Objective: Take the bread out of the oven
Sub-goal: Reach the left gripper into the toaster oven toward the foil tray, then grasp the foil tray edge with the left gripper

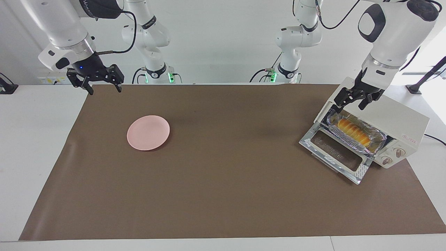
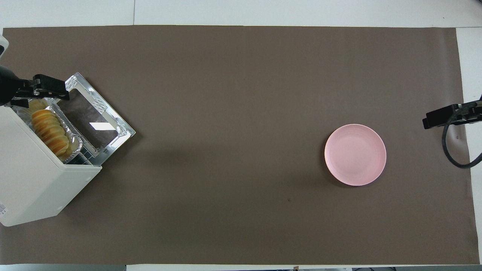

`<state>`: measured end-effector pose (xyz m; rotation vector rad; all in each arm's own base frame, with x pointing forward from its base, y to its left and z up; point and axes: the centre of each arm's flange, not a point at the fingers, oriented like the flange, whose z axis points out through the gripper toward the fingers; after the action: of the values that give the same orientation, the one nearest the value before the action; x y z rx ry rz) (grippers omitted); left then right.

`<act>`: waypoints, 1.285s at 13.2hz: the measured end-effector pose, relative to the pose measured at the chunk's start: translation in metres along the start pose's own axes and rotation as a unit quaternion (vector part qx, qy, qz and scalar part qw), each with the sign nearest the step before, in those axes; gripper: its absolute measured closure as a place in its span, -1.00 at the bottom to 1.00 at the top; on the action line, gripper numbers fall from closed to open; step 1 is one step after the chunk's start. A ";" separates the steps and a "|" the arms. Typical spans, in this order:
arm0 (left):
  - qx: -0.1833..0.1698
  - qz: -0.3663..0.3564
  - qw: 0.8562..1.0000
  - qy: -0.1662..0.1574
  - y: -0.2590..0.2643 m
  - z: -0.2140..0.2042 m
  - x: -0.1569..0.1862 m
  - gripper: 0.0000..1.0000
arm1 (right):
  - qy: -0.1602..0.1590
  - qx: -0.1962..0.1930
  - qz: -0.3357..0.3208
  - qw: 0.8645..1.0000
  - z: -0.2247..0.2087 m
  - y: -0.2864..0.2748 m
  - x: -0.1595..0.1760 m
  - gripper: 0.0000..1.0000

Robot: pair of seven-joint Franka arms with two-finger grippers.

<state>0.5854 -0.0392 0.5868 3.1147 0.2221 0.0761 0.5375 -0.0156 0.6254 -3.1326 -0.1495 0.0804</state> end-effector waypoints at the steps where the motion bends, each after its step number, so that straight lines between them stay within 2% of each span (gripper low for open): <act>1: 0.011 -0.032 0.999 -0.003 0.000 0.012 0.013 -1.00 | 0.000 0.000 0.000 1.000 0.000 0.000 0.000 -1.00; 4: 0.031 -0.130 0.991 0.004 0.001 0.057 0.063 -1.00 | 0.000 0.000 0.000 1.000 0.000 0.000 0.000 -1.00; 6: 0.060 -0.184 0.981 0.019 -0.014 0.094 0.082 -1.00 | 0.000 0.000 0.000 1.000 0.000 0.000 0.000 -1.00; 9: 0.085 -0.232 0.969 0.010 -0.031 0.140 0.078 -1.00 | 0.000 0.000 0.000 1.000 0.000 0.000 0.000 -1.00; 12: 0.109 -0.241 0.964 -0.002 -0.037 0.165 0.067 -1.00 | 0.000 0.000 0.000 1.000 0.000 0.000 0.000 -1.00; 17: 0.114 -0.244 0.963 -0.005 -0.039 0.186 0.048 -1.00 | 0.000 0.000 0.000 1.000 0.000 0.000 0.000 -1.00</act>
<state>0.6364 0.0036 0.4021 3.1673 1.0545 0.0274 0.5375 -0.0156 0.6254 -3.1326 -0.1495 0.0804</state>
